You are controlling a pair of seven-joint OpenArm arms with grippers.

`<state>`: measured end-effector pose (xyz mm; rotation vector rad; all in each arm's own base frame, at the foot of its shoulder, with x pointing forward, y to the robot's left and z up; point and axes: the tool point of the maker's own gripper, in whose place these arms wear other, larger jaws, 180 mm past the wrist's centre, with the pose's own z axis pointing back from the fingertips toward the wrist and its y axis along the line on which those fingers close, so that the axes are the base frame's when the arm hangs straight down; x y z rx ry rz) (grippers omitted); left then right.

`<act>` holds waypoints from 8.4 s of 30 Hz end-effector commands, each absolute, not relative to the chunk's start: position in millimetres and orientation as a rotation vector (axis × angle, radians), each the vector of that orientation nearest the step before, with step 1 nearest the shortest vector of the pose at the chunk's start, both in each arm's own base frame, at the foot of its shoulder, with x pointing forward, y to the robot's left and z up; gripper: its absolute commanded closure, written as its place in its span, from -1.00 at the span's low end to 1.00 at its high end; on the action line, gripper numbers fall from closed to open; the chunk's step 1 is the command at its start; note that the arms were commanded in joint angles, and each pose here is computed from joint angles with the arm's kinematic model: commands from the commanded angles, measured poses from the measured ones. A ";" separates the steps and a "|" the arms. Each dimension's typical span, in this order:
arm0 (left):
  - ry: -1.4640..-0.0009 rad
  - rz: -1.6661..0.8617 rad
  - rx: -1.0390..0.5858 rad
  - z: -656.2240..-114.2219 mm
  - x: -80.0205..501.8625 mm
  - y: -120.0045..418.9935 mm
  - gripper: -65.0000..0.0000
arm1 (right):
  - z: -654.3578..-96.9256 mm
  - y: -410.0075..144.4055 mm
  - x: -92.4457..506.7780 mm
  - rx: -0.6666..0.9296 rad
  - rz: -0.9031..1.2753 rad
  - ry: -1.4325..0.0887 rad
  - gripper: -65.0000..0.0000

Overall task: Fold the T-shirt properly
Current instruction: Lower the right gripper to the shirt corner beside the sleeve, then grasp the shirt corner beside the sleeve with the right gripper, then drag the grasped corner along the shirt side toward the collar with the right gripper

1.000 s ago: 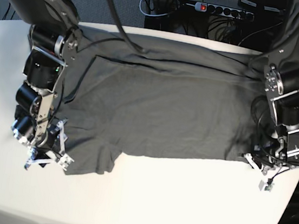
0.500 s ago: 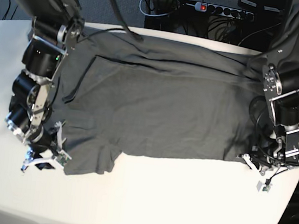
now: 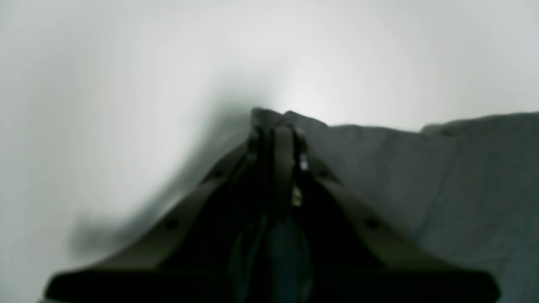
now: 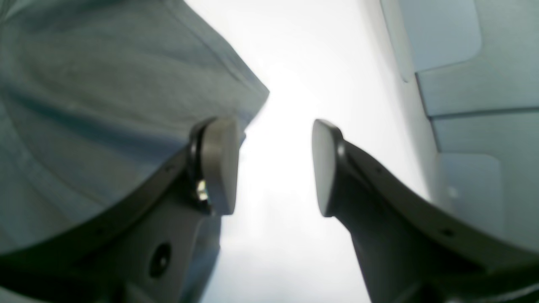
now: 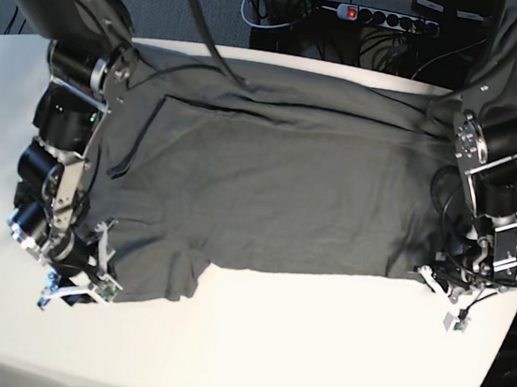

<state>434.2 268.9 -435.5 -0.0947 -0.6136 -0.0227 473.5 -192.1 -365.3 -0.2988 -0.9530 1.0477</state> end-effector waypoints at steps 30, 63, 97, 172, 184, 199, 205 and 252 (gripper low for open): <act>-0.529 -0.052 -0.100 -447.7 420.6 261.5 0.94 | -374.3 -215.4 483.5 -0.273 1.032 -0.880 0.13; -0.538 -0.050 -0.101 -446.3 422.5 261.6 0.94 | -415.6 -200.3 454.8 -0.288 1.214 -0.717 0.13; -0.537 -0.050 -0.101 -445.4 423.1 261.6 0.94 | -359.5 -210.1 482.2 -0.459 1.294 -0.795 0.13; -0.532 -0.051 -0.102 -446.0 422.5 260.7 0.94 | -399.3 -155.8 455.1 -0.428 1.579 -0.688 0.16; -0.531 -0.051 -0.102 -446.6 421.8 260.7 0.94 | -400.0 -155.8 454.5 -0.426 1.579 -0.687 0.73; -0.529 -0.051 -0.102 -447.3 421.2 260.7 0.94 | -397.5 -160.8 455.0 -0.441 1.576 -0.684 1.00; -0.529 -0.051 -0.101 -447.1 421.0 261.6 0.94 | -385.9 -180.0 451.1 -0.541 1.569 -0.666 1.00; -0.573 -0.113 -0.015 -413.6 428.8 265.6 0.94 | -391.4 -253.5 366.0 -0.727 1.432 -0.524 0.99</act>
